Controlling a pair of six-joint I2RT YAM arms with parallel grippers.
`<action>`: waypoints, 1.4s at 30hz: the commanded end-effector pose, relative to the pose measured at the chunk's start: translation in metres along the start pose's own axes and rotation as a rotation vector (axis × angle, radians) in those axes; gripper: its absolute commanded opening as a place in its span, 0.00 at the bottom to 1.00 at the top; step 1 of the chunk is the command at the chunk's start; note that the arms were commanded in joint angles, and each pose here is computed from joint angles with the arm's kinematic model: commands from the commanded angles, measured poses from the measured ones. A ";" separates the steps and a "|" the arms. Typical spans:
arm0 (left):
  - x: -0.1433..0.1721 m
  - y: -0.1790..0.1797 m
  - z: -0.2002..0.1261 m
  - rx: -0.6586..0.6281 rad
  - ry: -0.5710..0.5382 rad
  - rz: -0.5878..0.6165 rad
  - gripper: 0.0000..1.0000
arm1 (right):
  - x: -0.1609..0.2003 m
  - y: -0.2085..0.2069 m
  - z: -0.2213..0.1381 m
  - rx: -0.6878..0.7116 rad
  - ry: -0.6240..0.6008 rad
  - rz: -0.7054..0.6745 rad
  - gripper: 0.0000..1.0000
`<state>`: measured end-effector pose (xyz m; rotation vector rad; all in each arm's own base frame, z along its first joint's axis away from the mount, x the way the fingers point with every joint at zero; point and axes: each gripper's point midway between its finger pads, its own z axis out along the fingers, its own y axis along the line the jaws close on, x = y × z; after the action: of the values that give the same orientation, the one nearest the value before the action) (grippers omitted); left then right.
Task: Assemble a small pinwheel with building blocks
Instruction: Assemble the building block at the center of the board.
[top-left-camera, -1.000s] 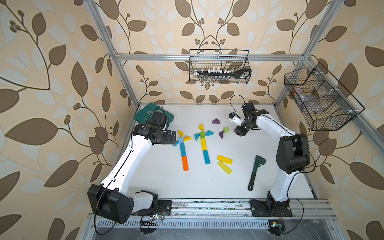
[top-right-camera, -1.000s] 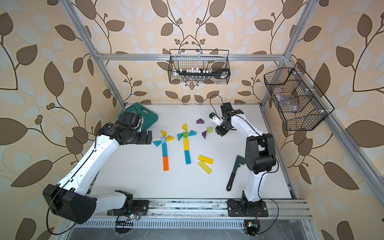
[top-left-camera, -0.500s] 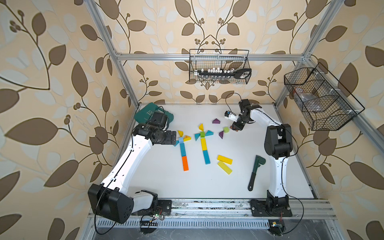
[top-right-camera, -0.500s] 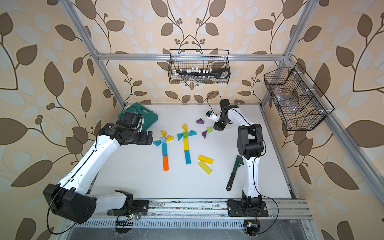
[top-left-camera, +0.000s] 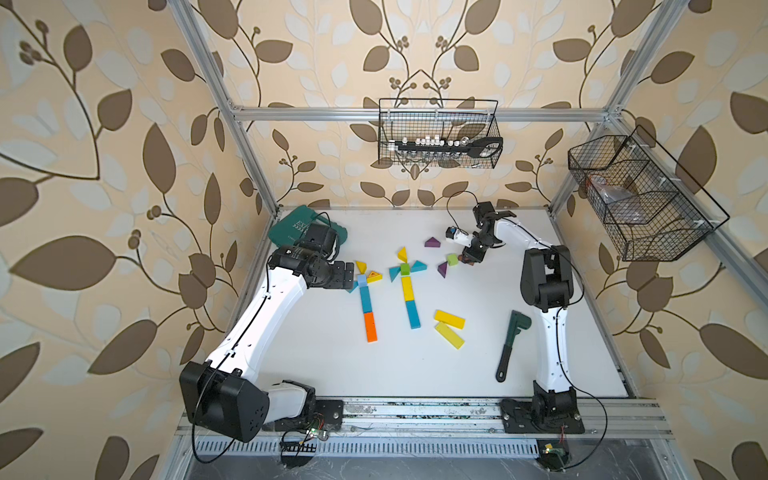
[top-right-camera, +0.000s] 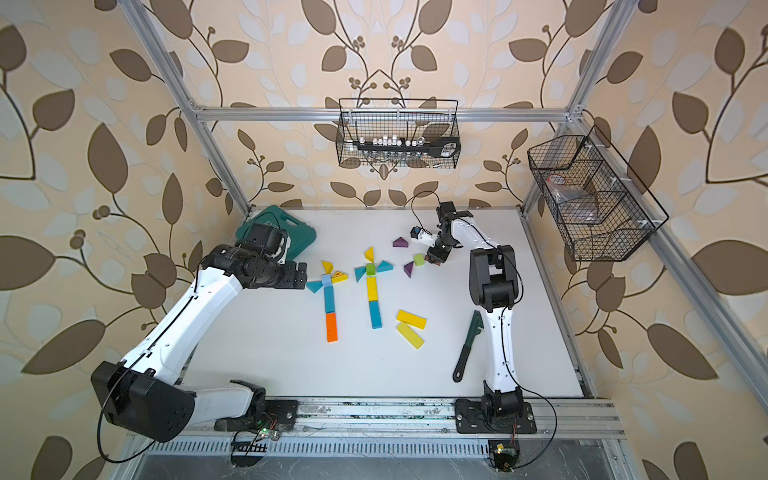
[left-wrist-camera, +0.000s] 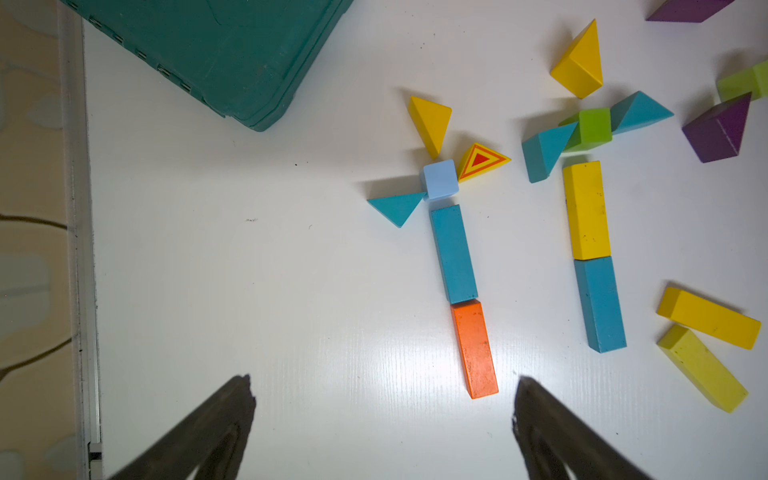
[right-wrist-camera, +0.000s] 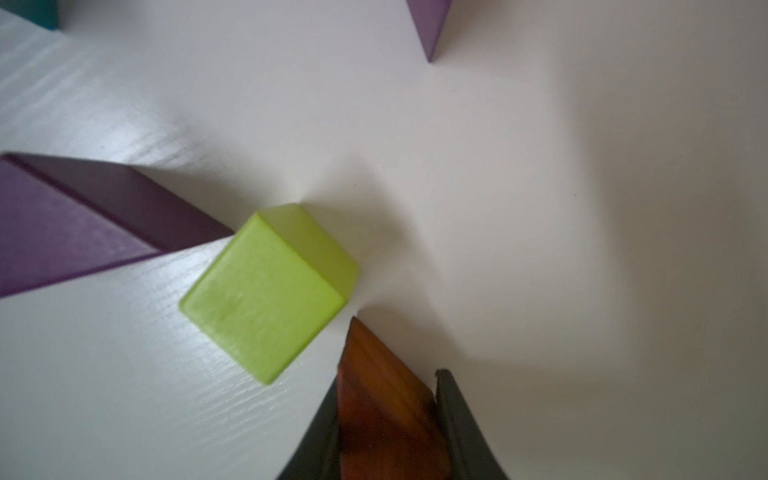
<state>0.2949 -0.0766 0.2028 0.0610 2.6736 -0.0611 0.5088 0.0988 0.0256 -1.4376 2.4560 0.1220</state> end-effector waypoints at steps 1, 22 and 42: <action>-0.001 0.000 0.002 0.013 0.004 0.004 0.99 | 0.001 -0.001 0.009 -0.016 0.008 -0.021 0.14; 0.000 -0.002 0.005 0.020 0.020 0.007 0.99 | -0.016 -0.008 -0.068 0.043 -0.076 0.013 0.58; 0.004 0.000 0.009 0.011 0.038 0.006 0.99 | -0.129 0.026 -0.012 0.167 -0.147 0.165 0.84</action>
<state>0.2964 -0.0799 0.1956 0.0695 2.7004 -0.0735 0.5310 0.2238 0.0728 -1.1738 2.3672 0.1109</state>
